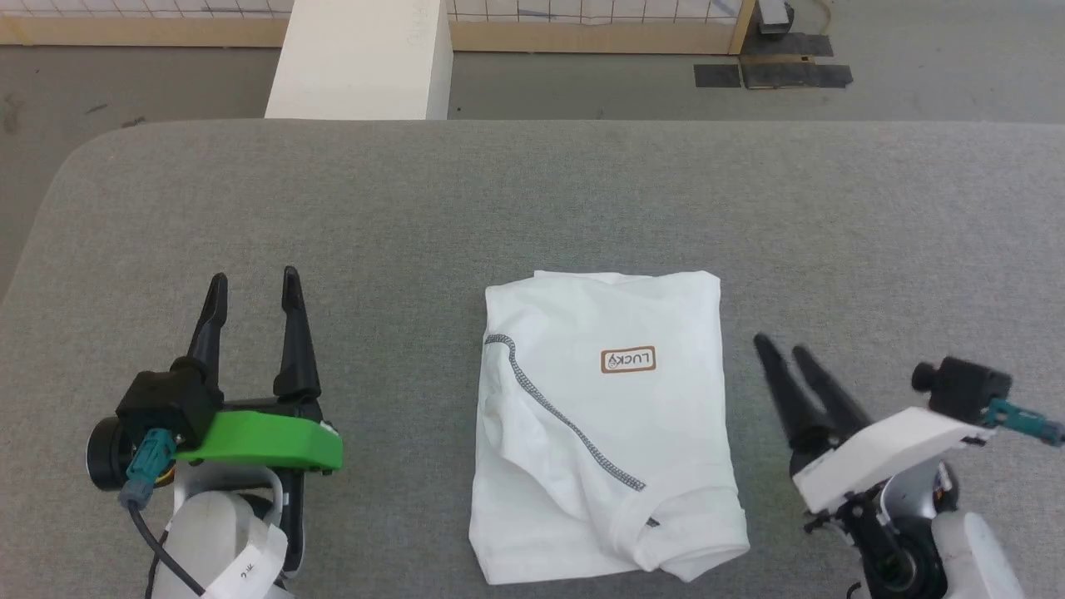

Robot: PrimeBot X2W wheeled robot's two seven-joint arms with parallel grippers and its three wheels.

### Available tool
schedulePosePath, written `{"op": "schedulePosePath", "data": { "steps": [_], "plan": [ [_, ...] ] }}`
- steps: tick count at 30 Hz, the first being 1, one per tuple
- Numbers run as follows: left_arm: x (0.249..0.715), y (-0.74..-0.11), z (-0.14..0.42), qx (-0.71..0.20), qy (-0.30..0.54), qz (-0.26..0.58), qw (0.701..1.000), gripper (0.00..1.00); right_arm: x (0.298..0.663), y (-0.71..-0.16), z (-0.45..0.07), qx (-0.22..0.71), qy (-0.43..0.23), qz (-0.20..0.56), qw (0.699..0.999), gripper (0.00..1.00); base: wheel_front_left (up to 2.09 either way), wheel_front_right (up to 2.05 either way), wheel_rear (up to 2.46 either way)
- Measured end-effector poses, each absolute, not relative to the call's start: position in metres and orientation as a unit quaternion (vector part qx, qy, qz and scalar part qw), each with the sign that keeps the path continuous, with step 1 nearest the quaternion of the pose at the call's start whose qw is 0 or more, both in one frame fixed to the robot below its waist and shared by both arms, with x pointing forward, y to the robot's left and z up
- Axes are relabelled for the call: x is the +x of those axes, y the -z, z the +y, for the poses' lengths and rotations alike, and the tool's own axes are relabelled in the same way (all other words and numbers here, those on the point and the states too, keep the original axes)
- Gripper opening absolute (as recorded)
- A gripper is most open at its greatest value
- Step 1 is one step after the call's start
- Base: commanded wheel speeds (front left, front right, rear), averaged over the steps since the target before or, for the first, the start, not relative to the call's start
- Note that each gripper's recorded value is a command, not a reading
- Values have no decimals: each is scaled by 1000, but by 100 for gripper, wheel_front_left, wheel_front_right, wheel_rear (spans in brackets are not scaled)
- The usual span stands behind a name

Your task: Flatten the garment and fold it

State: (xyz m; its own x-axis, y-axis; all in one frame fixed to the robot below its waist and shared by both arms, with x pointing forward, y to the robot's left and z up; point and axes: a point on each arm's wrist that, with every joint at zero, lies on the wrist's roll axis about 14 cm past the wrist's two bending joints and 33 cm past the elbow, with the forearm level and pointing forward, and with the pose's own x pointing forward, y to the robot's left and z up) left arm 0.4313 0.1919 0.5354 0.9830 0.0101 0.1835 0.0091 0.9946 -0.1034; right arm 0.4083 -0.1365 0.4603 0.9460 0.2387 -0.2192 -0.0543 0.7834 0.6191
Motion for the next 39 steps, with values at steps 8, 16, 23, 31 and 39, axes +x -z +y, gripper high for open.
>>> {"op": "schedulePosePath", "data": {
  "steps": [8, 16, 23, 31, 39],
  "plan": [
    [430, -533, 192, -51, 0, -88, 995, 100, 391, -416, -115, 338, -94, 251, 902, 100, 0, 0, 0],
    [426, -531, 196, -50, -5, -84, 995, 100, 382, -390, -92, 304, -133, 354, 875, 100, 0, 0, 0],
    [421, -530, 200, -49, -10, -82, 995, 100, 381, -391, -86, 261, -155, 378, 875, 0, 0, 0, 0],
    [425, -528, 195, -50, -5, -81, 995, 100, 383, -406, -110, 111, -145, 386, 904, 0, 0, 0, 0],
    [447, -534, 159, -52, 47, -95, 993, 100, 387, -428, -207, -148, -80, 403, 900, 0, 0, 0, 0]
  ]
}}
